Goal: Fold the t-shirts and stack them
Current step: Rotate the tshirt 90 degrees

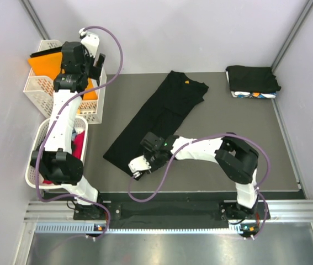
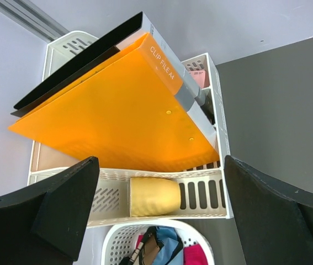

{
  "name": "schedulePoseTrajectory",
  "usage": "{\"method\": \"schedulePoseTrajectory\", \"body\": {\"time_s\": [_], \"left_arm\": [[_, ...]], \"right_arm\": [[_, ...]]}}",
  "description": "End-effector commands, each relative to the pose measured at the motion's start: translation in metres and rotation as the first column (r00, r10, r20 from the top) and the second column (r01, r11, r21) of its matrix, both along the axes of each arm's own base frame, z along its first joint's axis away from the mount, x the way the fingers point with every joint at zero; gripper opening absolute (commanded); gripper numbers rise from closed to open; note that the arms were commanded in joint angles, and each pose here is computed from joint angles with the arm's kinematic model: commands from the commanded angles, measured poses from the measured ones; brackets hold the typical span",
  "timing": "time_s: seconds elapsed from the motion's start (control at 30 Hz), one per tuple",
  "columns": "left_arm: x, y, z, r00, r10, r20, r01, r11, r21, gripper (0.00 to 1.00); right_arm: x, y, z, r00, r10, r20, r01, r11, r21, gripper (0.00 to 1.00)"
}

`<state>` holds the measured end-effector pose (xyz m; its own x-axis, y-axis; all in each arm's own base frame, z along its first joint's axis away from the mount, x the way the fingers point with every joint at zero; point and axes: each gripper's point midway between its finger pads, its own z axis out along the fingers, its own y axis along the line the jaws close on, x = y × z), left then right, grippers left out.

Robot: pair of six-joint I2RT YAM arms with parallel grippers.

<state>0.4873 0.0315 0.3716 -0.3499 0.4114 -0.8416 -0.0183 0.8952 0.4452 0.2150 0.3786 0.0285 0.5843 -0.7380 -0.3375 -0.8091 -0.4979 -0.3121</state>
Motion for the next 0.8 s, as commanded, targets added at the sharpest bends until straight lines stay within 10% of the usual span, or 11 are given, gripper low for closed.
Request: {"method": "schedulePoseTrajectory", "body": {"time_s": [0.0, 0.3, 0.5, 0.77], "left_arm": [[-0.005, 0.0, 0.041, 0.994, -0.001, 0.113, 0.004, 1.0, -0.029, 0.99], [0.002, 0.003, 0.048, 0.991, 0.009, 0.13, -0.008, 1.0, -0.014, 0.99], [0.011, 0.005, 0.054, 0.989, 0.01, 0.15, -0.012, 1.0, 0.013, 0.99], [0.024, 0.001, 0.053, 0.988, -0.01, 0.155, 0.009, 1.0, 0.007, 0.99]], "right_arm": [[0.002, 0.03, 0.009, 0.999, 0.029, 0.02, -0.03, 0.996, 0.081, 0.36], [0.004, 0.036, -0.003, 0.998, 0.059, 0.022, -0.06, 0.996, 0.068, 0.29], [0.003, 0.03, -0.008, 0.996, 0.082, 0.023, -0.083, 0.996, 0.035, 0.0], [-0.016, -0.008, 0.0, 0.993, 0.11, -0.045, -0.112, 0.992, -0.056, 0.0]]}}
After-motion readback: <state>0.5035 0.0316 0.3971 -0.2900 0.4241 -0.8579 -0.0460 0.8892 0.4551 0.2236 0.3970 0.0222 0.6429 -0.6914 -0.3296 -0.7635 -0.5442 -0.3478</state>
